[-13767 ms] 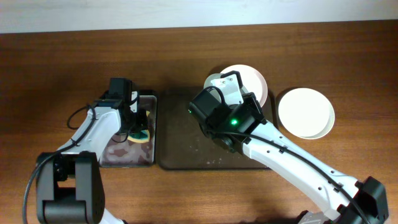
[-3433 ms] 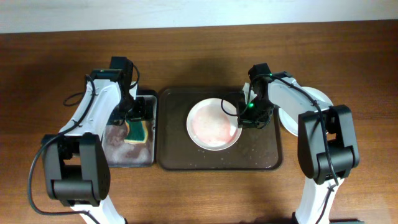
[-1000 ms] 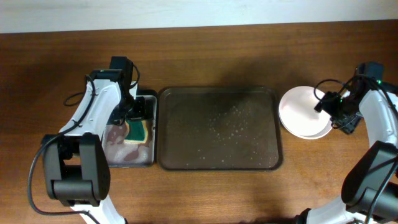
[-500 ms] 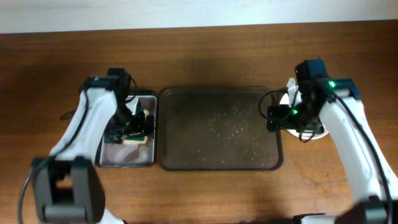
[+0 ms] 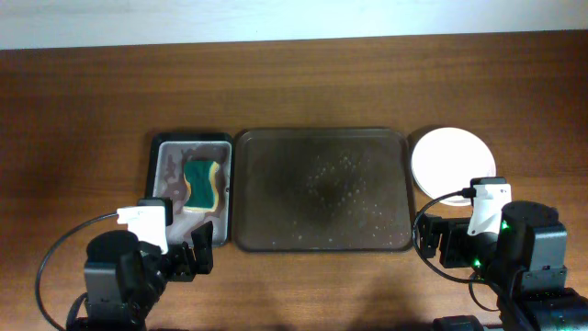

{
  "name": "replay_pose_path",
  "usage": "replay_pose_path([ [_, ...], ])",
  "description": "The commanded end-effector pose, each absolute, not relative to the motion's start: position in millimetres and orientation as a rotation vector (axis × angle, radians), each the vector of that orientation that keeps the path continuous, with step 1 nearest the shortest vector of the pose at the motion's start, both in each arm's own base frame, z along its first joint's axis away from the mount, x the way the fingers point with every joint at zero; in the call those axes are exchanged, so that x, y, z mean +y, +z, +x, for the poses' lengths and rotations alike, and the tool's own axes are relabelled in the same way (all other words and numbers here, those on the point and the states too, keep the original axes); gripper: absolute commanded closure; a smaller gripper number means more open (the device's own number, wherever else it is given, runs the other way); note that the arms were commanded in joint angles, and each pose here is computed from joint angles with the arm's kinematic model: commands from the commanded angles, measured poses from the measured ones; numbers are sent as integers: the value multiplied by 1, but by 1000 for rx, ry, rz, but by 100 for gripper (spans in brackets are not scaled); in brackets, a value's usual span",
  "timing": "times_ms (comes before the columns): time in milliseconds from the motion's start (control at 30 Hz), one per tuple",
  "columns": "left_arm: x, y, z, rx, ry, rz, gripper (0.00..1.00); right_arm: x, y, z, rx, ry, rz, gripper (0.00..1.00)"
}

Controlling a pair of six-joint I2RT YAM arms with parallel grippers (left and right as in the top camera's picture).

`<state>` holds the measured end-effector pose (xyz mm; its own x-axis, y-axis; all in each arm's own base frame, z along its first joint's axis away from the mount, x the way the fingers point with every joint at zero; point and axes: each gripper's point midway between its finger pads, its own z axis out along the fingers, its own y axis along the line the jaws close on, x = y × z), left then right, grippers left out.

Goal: Clean dirty plates on tray and stack at the side

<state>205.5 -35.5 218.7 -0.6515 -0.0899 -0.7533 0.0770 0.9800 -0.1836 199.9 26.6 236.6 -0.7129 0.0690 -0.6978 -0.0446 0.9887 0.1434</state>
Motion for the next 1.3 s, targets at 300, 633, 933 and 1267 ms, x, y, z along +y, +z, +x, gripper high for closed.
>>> replay_pose_path([
  [300,-37,215,205,2278,-256,-1,1,24,263,217,1836,161,-24,1],
  [633,-37,215,205,2278,-255,-2,1,16,185,246,1529,29,-78,1],
  [933,-37,215,205,2278,-255,-2,1,18,157,245,1642,47,-89,1],
  [1267,-30,214,203,2279,-213,-15,1,18,157,245,1642,47,-89,1],
])
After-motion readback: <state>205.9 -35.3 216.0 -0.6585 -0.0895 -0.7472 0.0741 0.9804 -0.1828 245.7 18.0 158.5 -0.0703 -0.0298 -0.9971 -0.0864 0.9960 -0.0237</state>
